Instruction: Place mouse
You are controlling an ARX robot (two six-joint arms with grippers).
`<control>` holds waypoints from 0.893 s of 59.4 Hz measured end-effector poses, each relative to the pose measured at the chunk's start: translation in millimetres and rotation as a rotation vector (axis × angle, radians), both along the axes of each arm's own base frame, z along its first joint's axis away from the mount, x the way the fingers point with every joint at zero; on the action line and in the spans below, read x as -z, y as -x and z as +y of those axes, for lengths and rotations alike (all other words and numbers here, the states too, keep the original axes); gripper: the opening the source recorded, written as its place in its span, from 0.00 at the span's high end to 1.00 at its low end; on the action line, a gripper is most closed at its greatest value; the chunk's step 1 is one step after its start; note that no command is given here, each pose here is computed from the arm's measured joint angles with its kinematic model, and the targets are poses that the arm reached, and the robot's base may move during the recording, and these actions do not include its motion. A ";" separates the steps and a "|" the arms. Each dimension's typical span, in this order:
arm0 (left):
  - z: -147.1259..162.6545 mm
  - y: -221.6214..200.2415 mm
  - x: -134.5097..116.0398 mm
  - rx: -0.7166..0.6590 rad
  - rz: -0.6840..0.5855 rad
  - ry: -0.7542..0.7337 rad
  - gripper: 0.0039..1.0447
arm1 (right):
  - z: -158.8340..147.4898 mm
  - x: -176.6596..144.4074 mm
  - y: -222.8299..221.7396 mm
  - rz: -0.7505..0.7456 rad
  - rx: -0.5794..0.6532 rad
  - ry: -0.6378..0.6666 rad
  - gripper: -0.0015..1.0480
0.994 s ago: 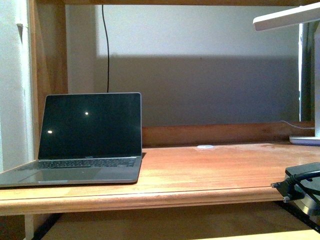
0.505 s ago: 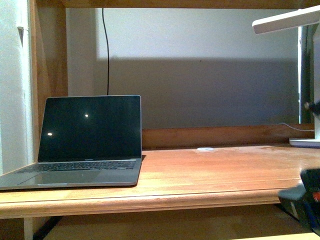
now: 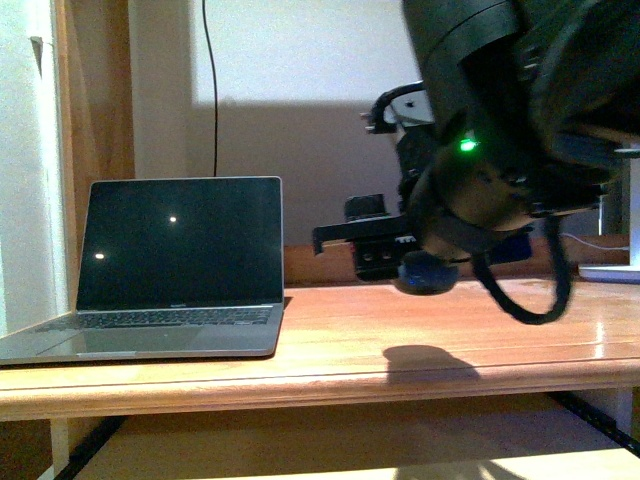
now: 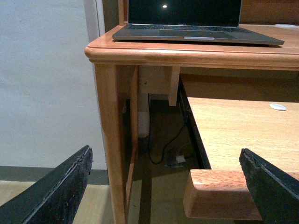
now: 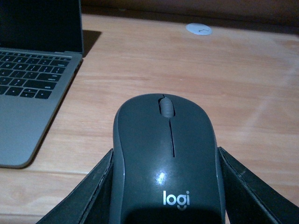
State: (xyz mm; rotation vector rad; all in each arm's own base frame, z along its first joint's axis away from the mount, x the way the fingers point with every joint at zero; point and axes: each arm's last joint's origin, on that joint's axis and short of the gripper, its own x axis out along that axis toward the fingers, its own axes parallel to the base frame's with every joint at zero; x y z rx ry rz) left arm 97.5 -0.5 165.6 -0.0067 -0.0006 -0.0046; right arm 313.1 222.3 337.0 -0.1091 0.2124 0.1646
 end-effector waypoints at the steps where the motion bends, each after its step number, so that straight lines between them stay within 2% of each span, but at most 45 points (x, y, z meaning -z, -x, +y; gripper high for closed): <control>1: 0.0 0.0 0.0 0.000 0.000 0.000 0.07 | 2.2 0.2 -1.6 0.000 0.000 0.002 0.47; 19: 0.0 0.0 0.0 0.000 0.000 0.000 0.07 | 61.5 16.1 -34.5 0.012 -0.013 0.066 0.47; 37: 0.0 0.0 0.0 0.000 0.000 0.000 0.07 | 80.2 44.7 -60.6 0.036 0.046 0.131 0.47; 39: 0.0 0.0 0.0 0.000 0.000 0.000 0.07 | 81.2 45.3 -61.6 0.036 0.045 0.131 0.44; 53: 0.0 0.0 0.0 0.000 0.000 0.000 0.07 | 84.0 39.3 -63.5 -0.009 0.033 0.078 0.10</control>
